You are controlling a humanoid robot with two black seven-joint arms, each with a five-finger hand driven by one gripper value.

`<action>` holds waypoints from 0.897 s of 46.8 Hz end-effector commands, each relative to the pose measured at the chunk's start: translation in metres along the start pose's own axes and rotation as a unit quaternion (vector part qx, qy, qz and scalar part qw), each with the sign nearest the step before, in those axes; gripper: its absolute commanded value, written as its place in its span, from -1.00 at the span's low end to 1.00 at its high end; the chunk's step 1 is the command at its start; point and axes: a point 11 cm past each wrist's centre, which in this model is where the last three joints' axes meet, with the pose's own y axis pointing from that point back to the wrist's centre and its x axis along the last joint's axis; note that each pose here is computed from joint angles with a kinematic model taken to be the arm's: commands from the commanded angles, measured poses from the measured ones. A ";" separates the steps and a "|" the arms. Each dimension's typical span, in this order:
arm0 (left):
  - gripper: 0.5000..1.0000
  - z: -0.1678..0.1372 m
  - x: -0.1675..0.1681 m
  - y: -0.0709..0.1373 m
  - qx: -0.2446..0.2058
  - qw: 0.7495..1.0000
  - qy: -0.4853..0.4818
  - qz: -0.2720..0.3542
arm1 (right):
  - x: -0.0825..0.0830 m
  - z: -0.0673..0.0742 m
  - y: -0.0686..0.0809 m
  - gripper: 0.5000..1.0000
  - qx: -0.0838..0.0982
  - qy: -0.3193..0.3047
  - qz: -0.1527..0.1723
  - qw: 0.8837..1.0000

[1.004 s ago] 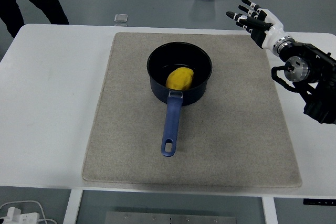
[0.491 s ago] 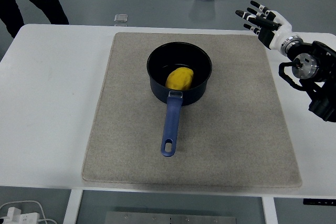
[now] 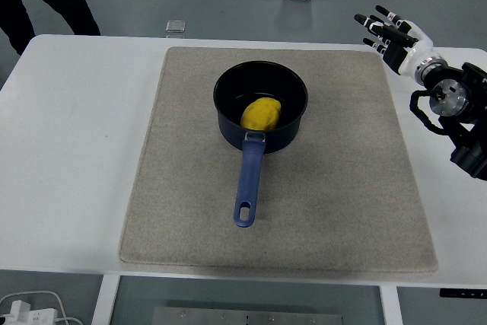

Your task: Put the potato in the blue pot

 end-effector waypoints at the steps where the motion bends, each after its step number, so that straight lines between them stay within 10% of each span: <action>1: 0.99 0.000 -0.001 0.000 0.000 1.000 0.001 -0.002 | 0.001 0.000 0.000 0.80 0.000 0.002 0.002 1.000; 42: 0.99 0.001 0.000 0.000 -0.001 1.000 0.001 0.001 | 0.000 0.002 -0.001 0.80 0.005 0.013 0.014 1.000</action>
